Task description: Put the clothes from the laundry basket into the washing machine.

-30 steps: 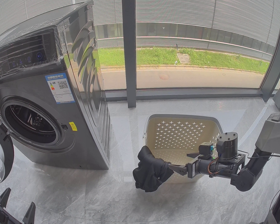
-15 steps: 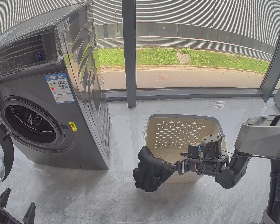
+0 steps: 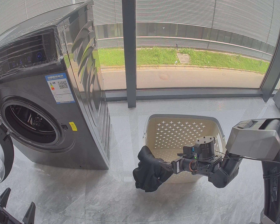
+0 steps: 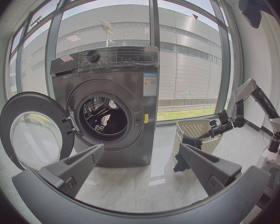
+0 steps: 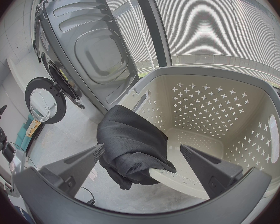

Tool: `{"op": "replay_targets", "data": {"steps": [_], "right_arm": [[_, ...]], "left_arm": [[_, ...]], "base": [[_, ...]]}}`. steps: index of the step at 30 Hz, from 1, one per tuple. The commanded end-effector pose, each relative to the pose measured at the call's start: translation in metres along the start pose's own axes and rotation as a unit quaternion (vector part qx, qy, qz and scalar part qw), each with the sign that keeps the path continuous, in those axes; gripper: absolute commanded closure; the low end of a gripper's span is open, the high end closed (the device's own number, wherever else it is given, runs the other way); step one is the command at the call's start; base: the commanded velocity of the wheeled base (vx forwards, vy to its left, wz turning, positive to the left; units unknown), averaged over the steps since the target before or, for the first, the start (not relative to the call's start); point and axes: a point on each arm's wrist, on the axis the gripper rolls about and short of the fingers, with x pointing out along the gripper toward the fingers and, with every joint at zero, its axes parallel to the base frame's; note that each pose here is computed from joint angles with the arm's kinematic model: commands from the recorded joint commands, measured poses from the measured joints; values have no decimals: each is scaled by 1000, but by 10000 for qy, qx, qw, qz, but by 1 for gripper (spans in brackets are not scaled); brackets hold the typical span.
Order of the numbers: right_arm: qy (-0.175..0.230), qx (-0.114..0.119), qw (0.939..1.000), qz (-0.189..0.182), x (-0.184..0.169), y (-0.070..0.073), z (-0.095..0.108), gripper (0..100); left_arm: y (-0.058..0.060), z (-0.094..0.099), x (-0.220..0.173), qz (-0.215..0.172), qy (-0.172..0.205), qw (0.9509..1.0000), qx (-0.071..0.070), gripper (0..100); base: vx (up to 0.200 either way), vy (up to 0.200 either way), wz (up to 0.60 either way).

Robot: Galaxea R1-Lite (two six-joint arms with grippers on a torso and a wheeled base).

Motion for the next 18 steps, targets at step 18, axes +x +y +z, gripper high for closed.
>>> {"op": "replay_targets", "data": {"steps": [18], "right_arm": [[132, 16, 9999, 17, 11, -2, -14, 0]], "left_arm": [[0, -5, 0, 0, 0, 10000, 7, 0]], "base": [[0, 0, 0]]}}
